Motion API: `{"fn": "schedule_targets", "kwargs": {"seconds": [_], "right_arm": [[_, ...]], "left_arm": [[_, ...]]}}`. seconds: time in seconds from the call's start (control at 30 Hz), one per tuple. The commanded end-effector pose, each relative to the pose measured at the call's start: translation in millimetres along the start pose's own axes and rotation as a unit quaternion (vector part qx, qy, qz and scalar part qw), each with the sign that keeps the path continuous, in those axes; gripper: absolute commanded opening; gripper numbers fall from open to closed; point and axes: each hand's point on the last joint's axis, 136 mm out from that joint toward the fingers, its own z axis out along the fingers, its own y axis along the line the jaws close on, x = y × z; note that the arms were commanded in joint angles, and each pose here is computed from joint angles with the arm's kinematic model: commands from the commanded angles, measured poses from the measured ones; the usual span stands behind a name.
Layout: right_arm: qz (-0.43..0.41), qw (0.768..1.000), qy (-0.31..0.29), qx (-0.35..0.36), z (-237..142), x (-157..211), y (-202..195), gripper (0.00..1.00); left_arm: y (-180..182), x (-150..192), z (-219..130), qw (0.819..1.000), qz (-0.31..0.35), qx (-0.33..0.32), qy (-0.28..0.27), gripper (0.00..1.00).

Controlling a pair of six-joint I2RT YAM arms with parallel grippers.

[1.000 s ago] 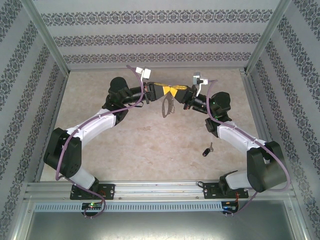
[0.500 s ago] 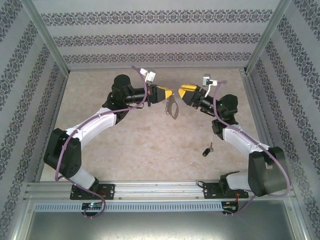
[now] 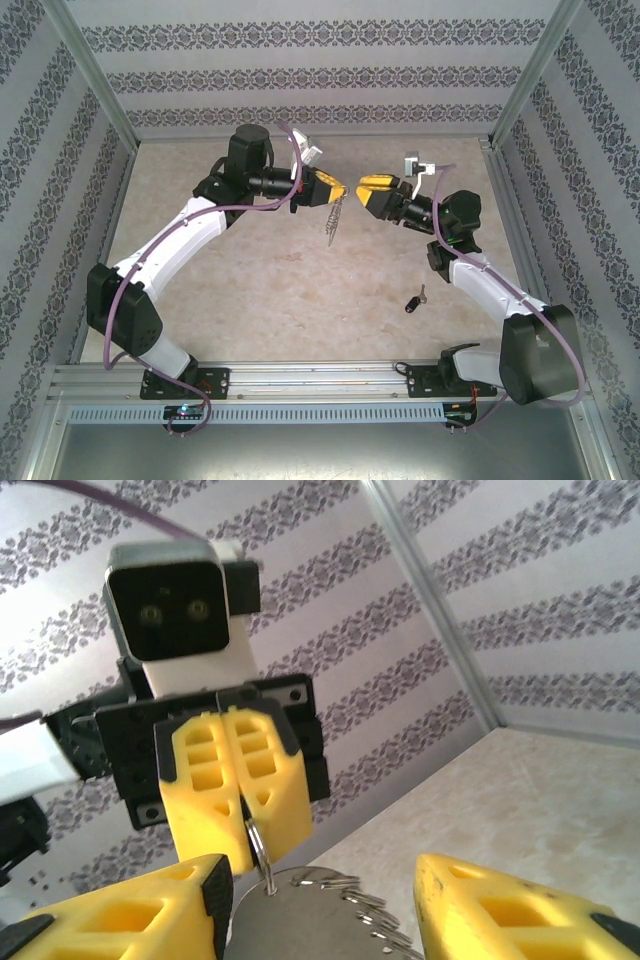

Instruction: Put the keys on the keyring

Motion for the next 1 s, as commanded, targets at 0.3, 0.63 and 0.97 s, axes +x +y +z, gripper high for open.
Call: {"fn": "schedule_targets", "kwargs": {"seconds": [0.3,0.63,0.97], "right_arm": [[-0.02,0.998,0.025,-0.048,18.7,1.6,18.4,0.46],[-0.013,0.998,0.039,-0.054,23.5,11.3,16.4,0.38],[-0.009,0.998,0.046,-0.048,16.9,22.7,16.7,0.33]], "left_arm": [[-12.6,7.1,2.3,0.999,0.009,0.03,0.026,0.0],[-12.9,6.2,2.3,0.999,0.011,0.029,0.024,0.0],[-11.4,4.0,2.6,0.999,0.012,0.027,0.02,0.0]]}}
